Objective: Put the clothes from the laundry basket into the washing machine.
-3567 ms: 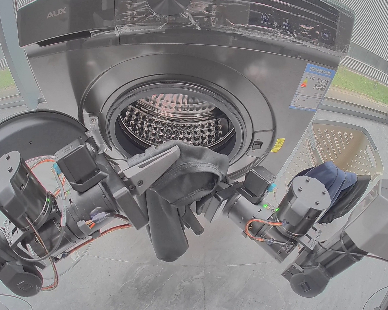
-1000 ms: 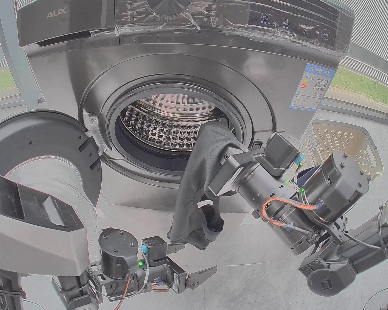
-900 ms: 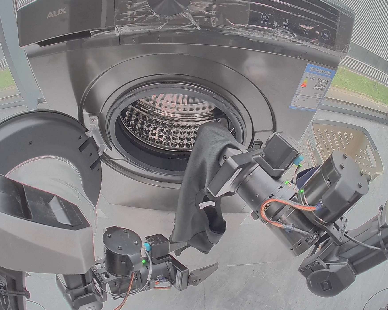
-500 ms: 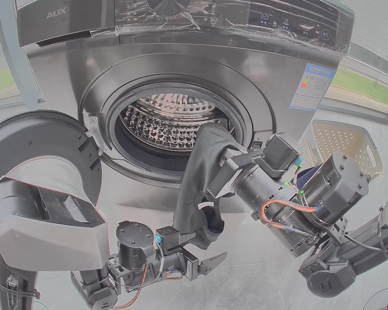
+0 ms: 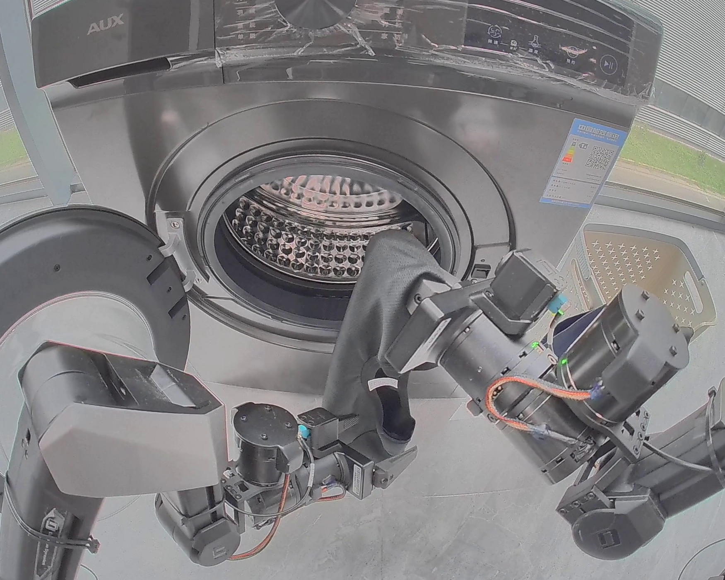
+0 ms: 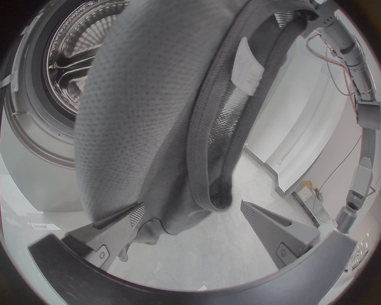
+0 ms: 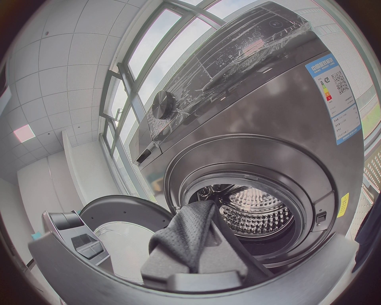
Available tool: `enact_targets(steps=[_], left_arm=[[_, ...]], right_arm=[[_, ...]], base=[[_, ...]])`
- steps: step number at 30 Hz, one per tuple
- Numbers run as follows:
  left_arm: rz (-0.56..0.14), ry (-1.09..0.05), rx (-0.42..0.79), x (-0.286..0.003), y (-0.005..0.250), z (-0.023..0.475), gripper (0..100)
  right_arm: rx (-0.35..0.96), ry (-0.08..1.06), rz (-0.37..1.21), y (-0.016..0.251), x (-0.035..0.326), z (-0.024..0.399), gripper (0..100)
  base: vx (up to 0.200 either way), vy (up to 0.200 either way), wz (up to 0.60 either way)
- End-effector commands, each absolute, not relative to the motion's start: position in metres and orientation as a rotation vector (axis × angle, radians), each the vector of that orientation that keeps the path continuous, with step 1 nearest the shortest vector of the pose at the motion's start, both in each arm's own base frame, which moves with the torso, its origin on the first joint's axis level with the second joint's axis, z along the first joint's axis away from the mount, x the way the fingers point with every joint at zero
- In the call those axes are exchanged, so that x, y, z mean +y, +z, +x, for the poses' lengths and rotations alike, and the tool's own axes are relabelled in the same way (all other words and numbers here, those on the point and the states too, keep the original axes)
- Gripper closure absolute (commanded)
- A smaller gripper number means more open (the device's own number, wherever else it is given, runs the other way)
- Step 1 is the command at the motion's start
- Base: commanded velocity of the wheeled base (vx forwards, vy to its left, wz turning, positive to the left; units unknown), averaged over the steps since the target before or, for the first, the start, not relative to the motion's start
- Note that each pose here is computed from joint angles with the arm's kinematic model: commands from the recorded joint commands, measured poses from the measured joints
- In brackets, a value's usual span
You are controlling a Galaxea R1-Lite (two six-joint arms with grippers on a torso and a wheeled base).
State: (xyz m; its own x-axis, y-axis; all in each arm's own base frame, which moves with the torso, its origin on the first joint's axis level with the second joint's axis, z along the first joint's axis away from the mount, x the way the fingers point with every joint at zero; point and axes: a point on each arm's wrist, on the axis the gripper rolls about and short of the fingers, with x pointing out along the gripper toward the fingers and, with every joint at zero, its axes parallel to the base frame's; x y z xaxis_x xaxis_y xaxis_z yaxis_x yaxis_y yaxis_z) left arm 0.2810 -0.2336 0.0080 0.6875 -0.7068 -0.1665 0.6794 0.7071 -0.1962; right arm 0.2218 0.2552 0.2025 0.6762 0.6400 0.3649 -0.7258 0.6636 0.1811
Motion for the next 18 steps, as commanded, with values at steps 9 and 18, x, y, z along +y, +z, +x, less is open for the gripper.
enact_targets(steps=[9,18], left_arm=[[-0.138,-0.737,0.174,-0.25,0.0,0.303,0],[-0.149,-0.645,0.13,-0.249,0.003,0.316,100]], right_arm=[[-0.279,0.779,0.33,0.202,0.256,0.221,100],[-0.278,0.776,0.332,0.202,0.256,0.22,100]], base=[[0.0,0.0,0.0],[0.0,0.0,0.0]])
